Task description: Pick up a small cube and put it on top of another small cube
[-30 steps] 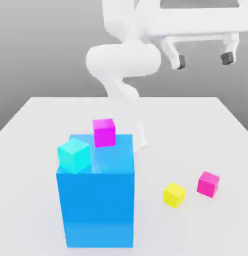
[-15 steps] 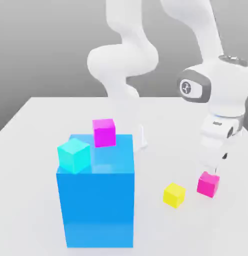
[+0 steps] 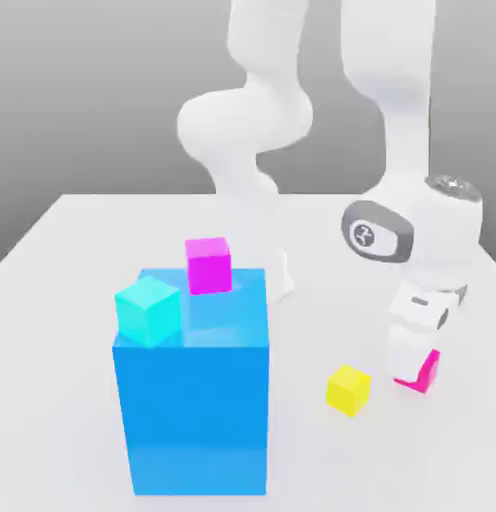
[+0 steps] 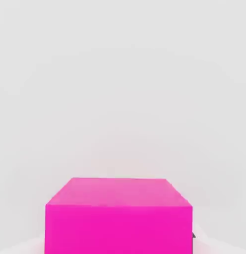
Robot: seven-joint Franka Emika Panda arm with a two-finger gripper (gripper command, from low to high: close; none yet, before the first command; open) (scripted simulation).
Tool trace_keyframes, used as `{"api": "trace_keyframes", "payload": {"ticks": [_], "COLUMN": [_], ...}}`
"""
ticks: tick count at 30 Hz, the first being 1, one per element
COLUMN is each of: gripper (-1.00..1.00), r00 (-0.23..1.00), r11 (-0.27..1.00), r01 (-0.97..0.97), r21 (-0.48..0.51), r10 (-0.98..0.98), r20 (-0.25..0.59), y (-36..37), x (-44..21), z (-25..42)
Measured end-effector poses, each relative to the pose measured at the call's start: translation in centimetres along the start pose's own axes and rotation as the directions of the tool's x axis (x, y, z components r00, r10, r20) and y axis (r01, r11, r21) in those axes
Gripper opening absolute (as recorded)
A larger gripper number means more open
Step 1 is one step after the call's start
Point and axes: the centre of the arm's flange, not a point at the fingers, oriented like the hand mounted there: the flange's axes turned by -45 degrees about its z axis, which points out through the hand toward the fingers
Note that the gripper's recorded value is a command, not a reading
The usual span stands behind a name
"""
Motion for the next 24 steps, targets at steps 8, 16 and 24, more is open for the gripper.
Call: {"api": "trace_keyframes", "payload": {"ticks": [8, 16, 24], "gripper": [-1.00, -1.00, -1.00], "r00": [0.990, 0.913, 0.757], "r11": [0.990, 0.913, 0.757], "r01": [-0.142, -0.408, -0.654], "r21": [0.005, 0.011, 0.010], "r10": [0.142, 0.408, 0.654], "r20": [0.000, -0.001, -0.001], "y": [6.1, 19.0, 30.2], "x": [0.7, -1.5, -10.1], "z": [-6.9, -14.9, -24.3]}}
